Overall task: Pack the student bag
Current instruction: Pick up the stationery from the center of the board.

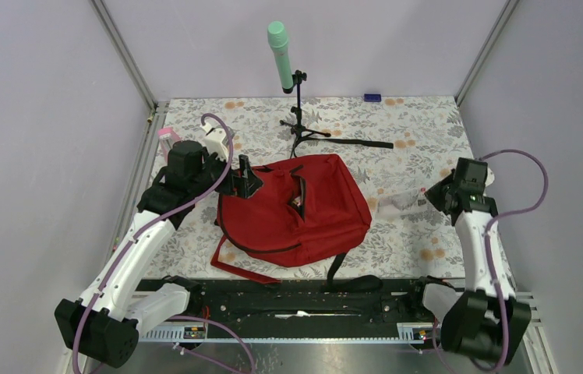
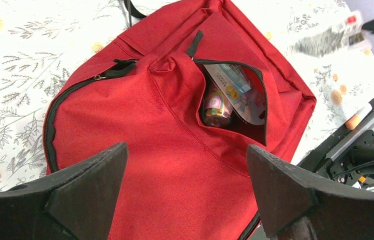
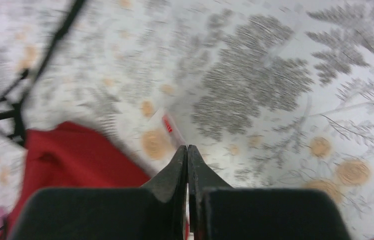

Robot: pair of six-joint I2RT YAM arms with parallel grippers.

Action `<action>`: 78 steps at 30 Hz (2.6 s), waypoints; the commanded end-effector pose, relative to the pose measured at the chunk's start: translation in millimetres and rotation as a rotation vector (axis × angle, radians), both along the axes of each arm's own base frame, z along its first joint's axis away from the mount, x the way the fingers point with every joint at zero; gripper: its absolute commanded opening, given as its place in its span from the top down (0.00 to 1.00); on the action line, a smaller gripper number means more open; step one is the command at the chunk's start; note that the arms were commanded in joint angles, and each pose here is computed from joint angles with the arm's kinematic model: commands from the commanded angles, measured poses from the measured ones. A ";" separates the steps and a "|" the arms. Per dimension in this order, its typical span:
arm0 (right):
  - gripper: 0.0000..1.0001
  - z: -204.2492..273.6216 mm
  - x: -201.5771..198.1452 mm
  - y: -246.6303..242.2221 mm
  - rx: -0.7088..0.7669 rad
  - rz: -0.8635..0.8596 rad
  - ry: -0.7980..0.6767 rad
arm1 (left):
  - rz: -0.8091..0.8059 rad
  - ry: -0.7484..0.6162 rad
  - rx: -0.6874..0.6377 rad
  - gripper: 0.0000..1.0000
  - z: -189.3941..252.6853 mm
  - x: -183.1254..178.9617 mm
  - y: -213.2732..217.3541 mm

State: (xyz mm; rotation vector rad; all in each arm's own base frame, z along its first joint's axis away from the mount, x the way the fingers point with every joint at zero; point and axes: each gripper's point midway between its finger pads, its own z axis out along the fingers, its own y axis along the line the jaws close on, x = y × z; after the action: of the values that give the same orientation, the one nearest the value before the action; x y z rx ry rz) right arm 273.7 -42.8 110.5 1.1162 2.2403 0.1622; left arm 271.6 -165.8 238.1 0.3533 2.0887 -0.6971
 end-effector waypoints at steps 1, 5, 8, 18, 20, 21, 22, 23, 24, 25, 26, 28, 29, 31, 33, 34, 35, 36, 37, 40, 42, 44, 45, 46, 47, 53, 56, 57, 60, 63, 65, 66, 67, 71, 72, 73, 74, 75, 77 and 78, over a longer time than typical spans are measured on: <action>1.00 74.4 31.1 25.0 0.010 0.141 -0.330 | -0.078 -0.082 -0.041 0.08 17.0 -3.5 -12.0; 1.00 136.2 39.5 57.3 -0.034 0.318 -0.484 | -0.106 -0.126 -0.042 0.07 23.3 -7.2 -15.8; 1.00 173.8 40.7 95.6 -0.003 0.488 -0.570 | -0.133 -0.161 -0.064 0.07 33.0 -10.6 -20.3; 1.00 260.6 -9.7 219.8 0.253 1.052 -0.746 | -0.398 -0.309 -0.220 0.07 87.5 -52.1 -67.3; 1.00 269.1 -25.9 237.4 0.300 1.158 -0.762 | -0.489 -0.306 -0.236 0.07 89.8 -64.8 -77.3; 1.00 273.2 -34.3 245.9 0.335 1.212 -0.769 | -0.529 -0.302 -0.248 0.07 91.2 -70.1 -82.1; 1.00 277.9 -43.9 253.4 0.378 1.267 -0.780 | -0.571 -0.297 -0.263 0.09 92.6 -75.6 -87.5; 1.00 283.0 -51.3 260.0 0.421 1.311 -0.795 | -0.613 -0.294 -0.276 0.12 94.8 -81.8 -92.2; 1.00 288.2 -59.0 265.6 0.460 1.357 -0.812 | -0.650 -0.286 -0.284 0.13 95.8 -86.8 -96.6; 1.00 292.0 -66.7 270.7 0.502 1.400 -0.821 | -0.682 -0.280 -0.291 0.13 96.9 -92.1 -100.9; 1.00 297.3 -74.3 274.8 0.534 1.441 -0.838 | -0.714 -0.278 -0.296 0.13 98.2 -98.4 -105.7; 1.00 305.6 -90.3 281.6 0.588 1.527 -0.862 | -0.756 -0.280 -0.295 0.11 98.3 -106.5 -114.9; 1.00 309.2 -98.7 284.2 0.612 1.572 -0.870 | -0.782 -0.278 -0.297 0.10 98.6 -111.7 -119.7; 1.00 311.6 -110.8 287.9 0.646 1.631 -0.865 | -0.852 -0.260 -0.330 0.09 102.1 -124.6 -129.0; 1.00 316.9 -120.3 290.8 0.669 1.696 -0.884 | -0.901 -0.247 -0.375 0.08 107.8 -134.3 -137.1; 1.00 317.7 -124.9 292.3 0.687 1.724 -0.880 | -0.912 -0.252 -0.391 0.08 110.7 -137.1 -139.7; 1.00 318.6 -129.8 294.6 0.704 1.752 -0.878 | -0.917 -0.260 -0.401 0.08 113.2 -138.7 -141.5; 1.00 319.6 -133.1 296.5 0.716 1.773 -0.877 | -0.909 -0.269 -0.403 0.08 114.6 -137.9 -142.0; 1.00 320.0 -136.1 298.7 0.730 1.797 -0.874 | -0.892 -0.280 -0.399 0.08 115.4 -135.3 -141.9; 1.00 323.6 -145.3 303.5 0.764 1.856 -0.864 | -0.819 -0.365 -0.379 0.07 122.0 -124.0 -138.6; 1.00 326.9 -151.4 306.0 0.780 1.891 -0.865 | -0.785 -0.393 -0.373 0.06 125.1 -119.8 -136.2; 1.00 329.8 -155.9 307.7 0.796 1.918 -0.866 | -0.758 -0.417 -0.367 0.06 126.8 -116.7 -133.9; 1.00 331.3 -157.9 308.2 0.802 1.932 -0.868 | -0.749 -0.426 -0.365 0.05 127.2 -116.0 -132.9; 1.00 332.9 -159.0 309.0 0.807 1.945 -0.876 | -0.742 -0.430 -0.364 0.04 126.8 -115.4 -132.0; 1.00 334.2 -160.2 309.8 0.815 1.953 -0.877 | -0.746 -0.433 -0.367 0.04 127.3 -116.3 -132.0; 1.00 343.3 -170.1 313.2 0.883 2.004 -0.868 | -0.883 -0.398 -0.408 0.03 129.4 -139.6 -134.6; 1.00 345.7 -173.7 314.7 0.896 2.029 -0.864 | -0.954 -0.388 -0.438 0.02 132.3 -152.3 -134.5; 1.00 346.2 -174.0 315.2 0.898 2.032 -0.863 | -0.977 -0.383 -0.452 0.02 134.6 -156.1 -134.7; 1.00 347.4 -173.8 316.8 0.901 2.043 -0.859 | -1.045 -0.348 -0.486 0.02 139.0 -166.4 -137.5; 1.00 349.6 -174.6 317.3 0.903 2.053 -0.860 | -1.066 -0.337 -0.484 0.02 139.3 -167.6 -141.1; 1.00 350.7 -176.7 317.4 0.907 2.063 -0.860 | -1.052 -0.351 -0.473 0.02 139.0 -164.0 -142.1; 1.00 351.2 -177.8 317.2 0.909 2.068 -0.860 | -1.042 -0.360 -0.465 0.02 138.2 -161.5 -142.5; 1.00 351.9 -178.8 316.7 0.909 2.072 -0.860 | -1.033 -0.363 -0.458 0.02 137.7 -160.0 -142.6; 1.00 350.9 -181.1 316.0 0.915 2.084 -0.849 | -1.041 -0.365 -0.471 0.02 142.6 -160.7 -143.7; 1.00 350.4 -181.2 316.1 0.916 2.086 -0.846 | -1.058 -0.361 -0.481 0.04 145.3 -164.0 -143.5; 1.00 349.8 -180.5 316.3 0.917 2.086 -0.843 | -1.079 -0.353 -0.492 0.07 147.4 -167.7 -143.5; 1.00 349.0 -179.8 316.8 0.918 2.084 -0.840 | -1.104 -0.342 -0.501 0.11 149.0 -172.5 -143.6; 1.00 348.5 -179.0 317.5 0.919 2.085 -0.839 | -1.125 -0.329 -0.505 0.16 149.3 -176.7 -144.3; 1.00 347.5 -178.2 318.0 0.921 2.084 -0.837 | -1.153 -0.304 -0.502 0.20 147.3 -182.6 -147.0; 1.00 347.0 -178.1 318.3 0.922 2.084 -0.836 | -1.161 -0.295 -0.496 0.21 144.1 -183.8 -148.9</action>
State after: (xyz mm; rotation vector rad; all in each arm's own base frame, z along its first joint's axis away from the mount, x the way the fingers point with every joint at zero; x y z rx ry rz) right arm 104.9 278.5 443.8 -1.1713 1.5398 2.0324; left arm 105.6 -313.3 359.9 1.2169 1.3403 -1.6107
